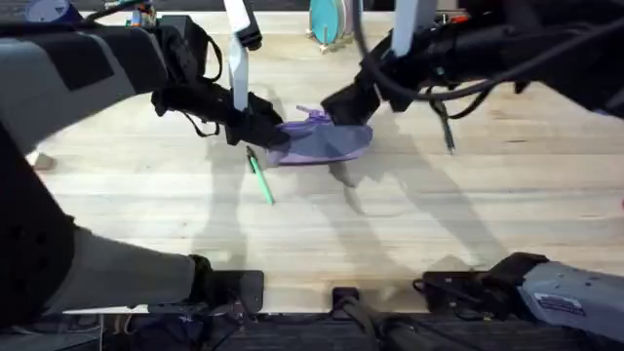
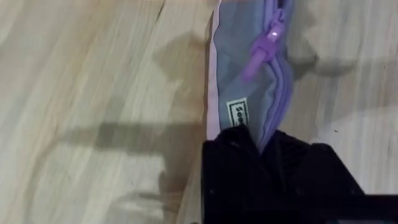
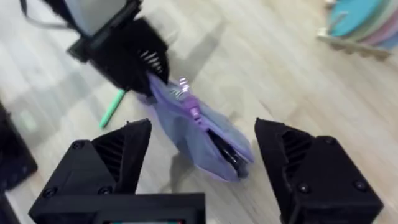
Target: Unzip the bag, pick up the pens from the table one at a time and place them inside, then zip the bag closed.
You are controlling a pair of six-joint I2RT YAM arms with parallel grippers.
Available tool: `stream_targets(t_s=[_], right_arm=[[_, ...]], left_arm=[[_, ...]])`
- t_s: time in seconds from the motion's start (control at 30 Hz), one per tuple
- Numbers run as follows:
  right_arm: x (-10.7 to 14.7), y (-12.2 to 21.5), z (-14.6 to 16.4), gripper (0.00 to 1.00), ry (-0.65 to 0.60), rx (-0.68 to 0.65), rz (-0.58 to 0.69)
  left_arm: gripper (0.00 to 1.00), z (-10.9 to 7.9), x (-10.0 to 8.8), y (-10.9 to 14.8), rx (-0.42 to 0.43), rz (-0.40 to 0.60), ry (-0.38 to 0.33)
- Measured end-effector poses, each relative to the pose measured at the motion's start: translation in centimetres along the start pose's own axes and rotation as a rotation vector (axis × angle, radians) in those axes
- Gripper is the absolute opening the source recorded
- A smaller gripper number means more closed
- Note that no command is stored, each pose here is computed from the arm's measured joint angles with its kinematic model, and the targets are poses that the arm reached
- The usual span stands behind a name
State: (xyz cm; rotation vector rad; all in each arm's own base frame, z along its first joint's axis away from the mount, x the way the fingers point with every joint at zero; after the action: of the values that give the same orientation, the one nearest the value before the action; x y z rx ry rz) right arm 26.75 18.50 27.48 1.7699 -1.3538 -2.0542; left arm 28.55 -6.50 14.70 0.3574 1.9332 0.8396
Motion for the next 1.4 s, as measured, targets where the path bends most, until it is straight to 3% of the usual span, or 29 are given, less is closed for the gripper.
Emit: stream_targets(t_s=[0.27,0.5,1.4], right_arm=[[1.4,-3.6,0.2,0.996,0.041,-0.119,0.066],[0.5,-4.3,-0.3,0.996,0.088,-0.107,0.006],[2.0,-4.4,-0.9,0.996,0.106,-0.035,0.116]], left_arm=[[0.041,-0.2,-0.7,0.0,0.028,-0.067,-0.123],[0.041,0.0,-0.9,0.0,0.023,-0.087,-0.172],[0.041,0.1,-0.7,-0.2,0.020,-0.074,-0.177]])
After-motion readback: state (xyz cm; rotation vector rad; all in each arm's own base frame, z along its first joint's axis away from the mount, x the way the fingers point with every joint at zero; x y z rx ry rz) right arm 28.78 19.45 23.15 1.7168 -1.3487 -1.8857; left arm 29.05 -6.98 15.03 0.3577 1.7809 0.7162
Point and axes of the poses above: each hand's point on the last joint's axis, 136 mm out from that joint toward the fingers, its own y axis back along the fingers, its own z axis along the line the jaws close on, x = y × z, the point moved 8 cm from there along y, back along the fingers, and after that the axes turned 10 degrees about y, right-handed, at the moved point
